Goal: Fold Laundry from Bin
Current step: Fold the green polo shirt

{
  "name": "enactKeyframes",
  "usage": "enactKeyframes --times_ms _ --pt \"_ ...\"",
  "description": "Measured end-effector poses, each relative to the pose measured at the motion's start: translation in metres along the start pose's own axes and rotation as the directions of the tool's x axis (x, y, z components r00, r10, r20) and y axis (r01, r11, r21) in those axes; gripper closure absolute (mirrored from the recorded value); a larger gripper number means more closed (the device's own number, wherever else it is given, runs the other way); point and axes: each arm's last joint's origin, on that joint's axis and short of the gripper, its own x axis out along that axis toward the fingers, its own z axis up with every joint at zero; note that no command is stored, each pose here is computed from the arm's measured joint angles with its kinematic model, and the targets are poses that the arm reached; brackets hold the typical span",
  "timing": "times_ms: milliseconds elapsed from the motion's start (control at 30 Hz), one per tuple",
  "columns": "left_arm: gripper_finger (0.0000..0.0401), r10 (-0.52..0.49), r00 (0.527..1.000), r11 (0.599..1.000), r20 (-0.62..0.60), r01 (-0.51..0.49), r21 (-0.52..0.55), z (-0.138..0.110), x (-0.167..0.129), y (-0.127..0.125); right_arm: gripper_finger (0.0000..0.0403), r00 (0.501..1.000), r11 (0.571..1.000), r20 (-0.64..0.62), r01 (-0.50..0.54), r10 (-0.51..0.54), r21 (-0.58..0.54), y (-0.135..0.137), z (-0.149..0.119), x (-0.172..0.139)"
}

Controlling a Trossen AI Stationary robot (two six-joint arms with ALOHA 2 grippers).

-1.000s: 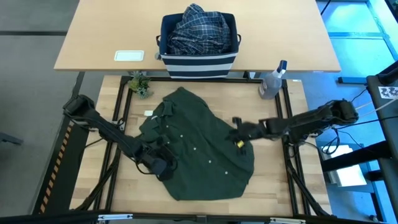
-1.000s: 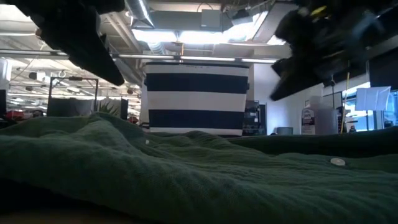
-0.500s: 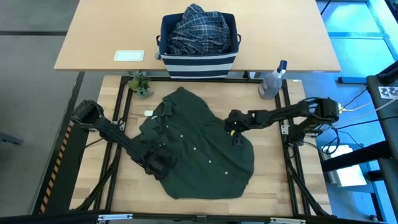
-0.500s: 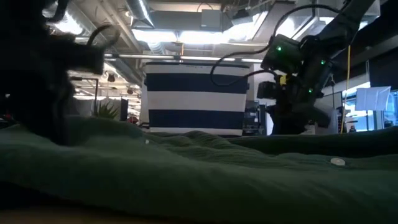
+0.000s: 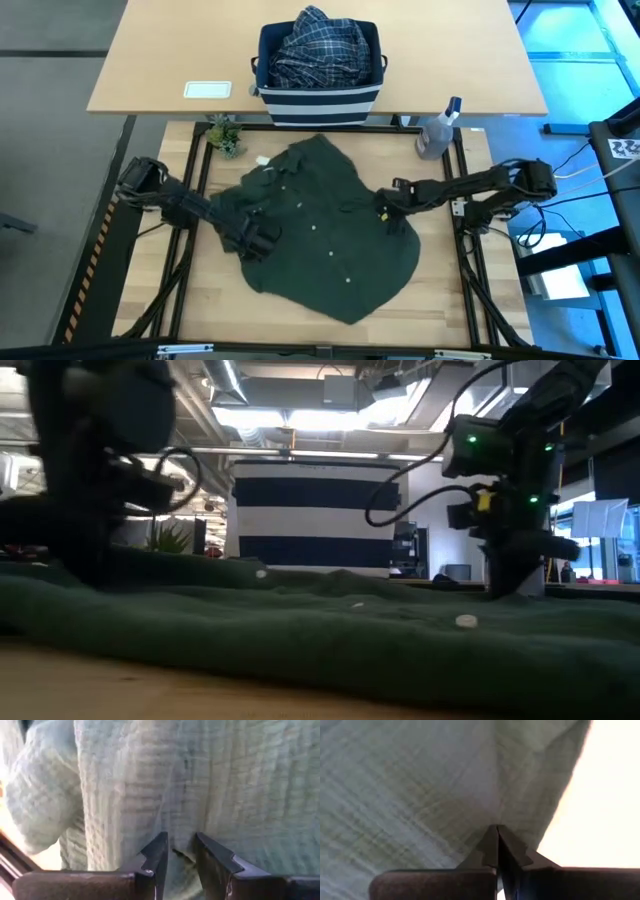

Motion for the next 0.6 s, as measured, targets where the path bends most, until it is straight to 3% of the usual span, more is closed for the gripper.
enactKeyframes --times_ms 200,367,500,600 --pt "0.0311 0.047 0.999 0.998 0.015 -0.047 0.052 0.022 0.013 0.024 0.0402 0.999 0.999 -0.020 -0.039 0.039 0.005 0.034 -0.007 -0.006" --pt "0.0311 0.007 0.995 0.995 0.099 -0.016 0.096 0.045 0.023 0.037 0.0402 0.982 0.982 0.012 -0.190 0.190 0.011 0.065 -0.009 -0.012" --pt "0.0311 -0.005 0.991 0.994 0.136 -0.010 0.111 0.058 0.029 0.050 0.0402 0.942 0.941 0.034 -0.331 0.334 -0.063 0.089 -0.011 -0.016" --pt "0.0311 -0.019 0.989 0.995 0.149 0.004 0.100 0.064 0.033 0.059 0.0402 0.925 0.921 0.066 -0.363 0.375 -0.140 0.103 -0.011 -0.020"
